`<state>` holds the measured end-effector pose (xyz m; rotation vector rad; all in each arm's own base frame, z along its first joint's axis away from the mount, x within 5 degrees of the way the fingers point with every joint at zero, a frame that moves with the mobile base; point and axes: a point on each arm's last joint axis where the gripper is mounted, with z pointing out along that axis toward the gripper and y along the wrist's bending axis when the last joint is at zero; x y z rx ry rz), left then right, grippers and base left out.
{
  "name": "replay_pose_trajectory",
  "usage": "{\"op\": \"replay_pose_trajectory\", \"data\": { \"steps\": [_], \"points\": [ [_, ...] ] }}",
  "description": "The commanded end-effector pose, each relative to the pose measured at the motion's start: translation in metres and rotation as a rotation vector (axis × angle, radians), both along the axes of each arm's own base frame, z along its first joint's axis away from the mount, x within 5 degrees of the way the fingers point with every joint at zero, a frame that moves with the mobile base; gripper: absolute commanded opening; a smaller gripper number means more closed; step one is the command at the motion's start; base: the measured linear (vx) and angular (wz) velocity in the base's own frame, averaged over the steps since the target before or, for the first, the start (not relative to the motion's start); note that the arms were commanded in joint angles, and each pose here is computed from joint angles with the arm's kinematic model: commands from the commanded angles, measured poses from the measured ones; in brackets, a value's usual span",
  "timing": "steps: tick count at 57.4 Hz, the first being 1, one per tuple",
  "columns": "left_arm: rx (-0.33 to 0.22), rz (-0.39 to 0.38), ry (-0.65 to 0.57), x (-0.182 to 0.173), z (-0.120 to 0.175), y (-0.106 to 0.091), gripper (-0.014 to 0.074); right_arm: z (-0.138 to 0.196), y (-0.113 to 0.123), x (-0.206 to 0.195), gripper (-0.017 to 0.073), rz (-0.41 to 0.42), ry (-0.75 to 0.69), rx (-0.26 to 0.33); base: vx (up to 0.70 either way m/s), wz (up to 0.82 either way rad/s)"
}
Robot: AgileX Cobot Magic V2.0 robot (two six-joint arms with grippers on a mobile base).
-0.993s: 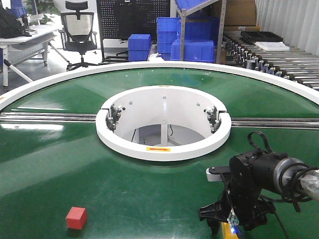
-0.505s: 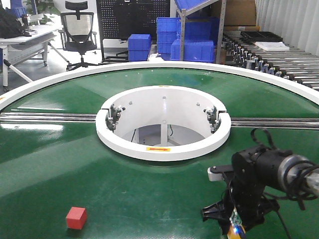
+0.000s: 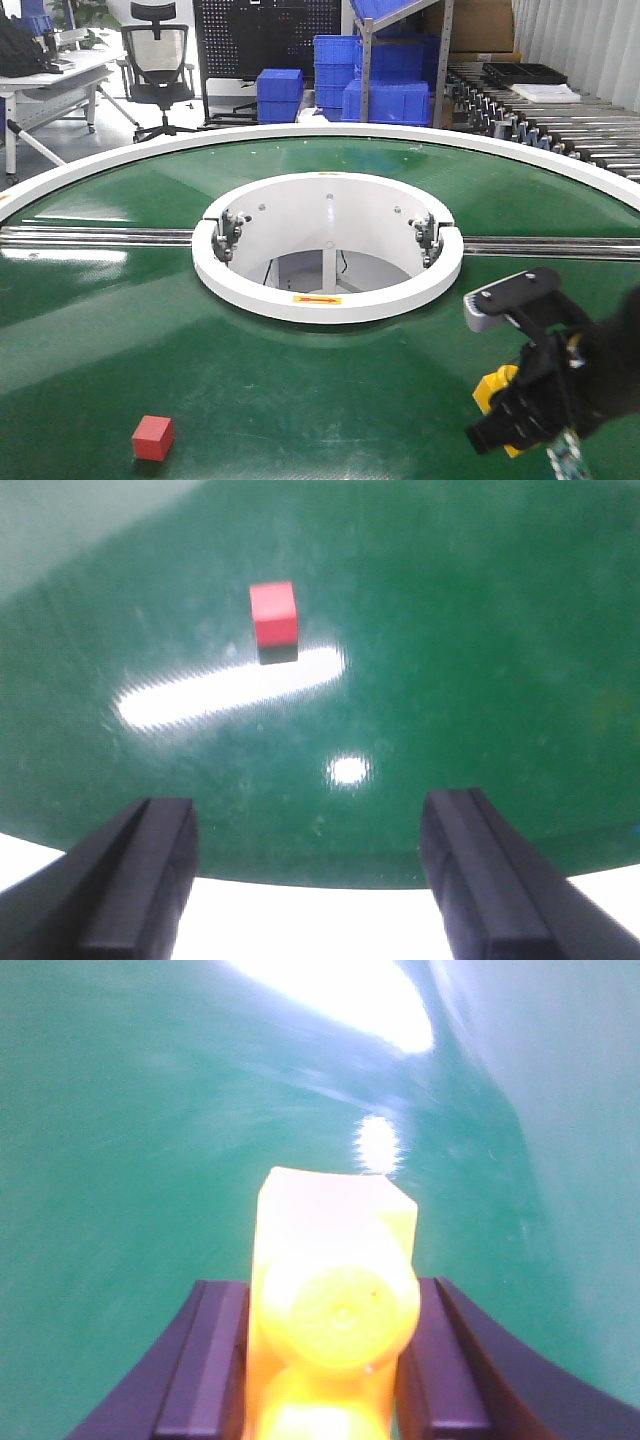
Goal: Pick red and yellow blocks into blue bin
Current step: 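Lift the yellow brick off the table with the right gripper, then lower the left gripper onto the red cube, close and lift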
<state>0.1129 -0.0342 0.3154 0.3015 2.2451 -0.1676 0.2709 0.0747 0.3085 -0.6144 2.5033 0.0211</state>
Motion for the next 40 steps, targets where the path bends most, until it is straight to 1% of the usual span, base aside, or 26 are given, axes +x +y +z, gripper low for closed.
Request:
{"op": "replay_pose_trajectory", "data": {
  "steps": [1, 3, 8, 10, 15, 20, 28, 35, 40],
  "points": [
    [-0.020, -0.011, -0.041, 0.021, 0.009, -0.008, 0.0572, 0.025, -0.001, -0.021, 0.0146, 0.084, -0.142, 0.036, 0.00, 0.00],
    [-0.011, -0.011, -0.013, 0.028, 0.007, -0.011, 0.0572, 0.026, -0.001, -0.026, 0.0148, 0.098, -0.148, 0.044, 0.00, 0.00],
    [0.008, -0.008, 0.060, 0.045, 0.005, -0.016, 0.0572, 0.026, -0.002, -0.034, 0.0157, 0.098, -0.141, 0.068, 0.00, 0.00],
    [0.019, -0.007, 0.097, 0.053, 0.004, -0.018, 0.0572, 0.026, -0.002, -0.036, 0.0164, 0.098, -0.136, 0.069, 0.00, 0.00],
    [0.026, -0.005, 0.170, 0.072, 0.004, -0.026, 0.0572, 0.026, -0.002, -0.037, 0.0193, 0.089, -0.122, 0.074, 0.00, 0.00],
    [0.020, 0.011, 0.202, 0.095, 0.003, -0.033, 0.0573, 0.026, -0.002, -0.036, 0.0236, 0.086, -0.125, 0.076, 0.00, 0.00],
    [0.038, 0.016, 0.259, 0.136, -0.004, -0.045, 0.0578, 0.026, -0.002, -0.036, 0.0299, 0.082, -0.132, 0.080, 0.00, 0.00],
    [0.049, 0.018, 0.298, 0.171, -0.015, -0.056, 0.0578, 0.026, -0.002, -0.037, 0.0299, 0.083, -0.119, 0.074, 0.00, 0.00],
    [0.053, 0.039, 0.333, 0.197, -0.026, -0.059, 0.0578, 0.026, -0.002, -0.037, 0.0294, 0.084, -0.118, 0.074, 0.00, 0.00]
  ]
}}
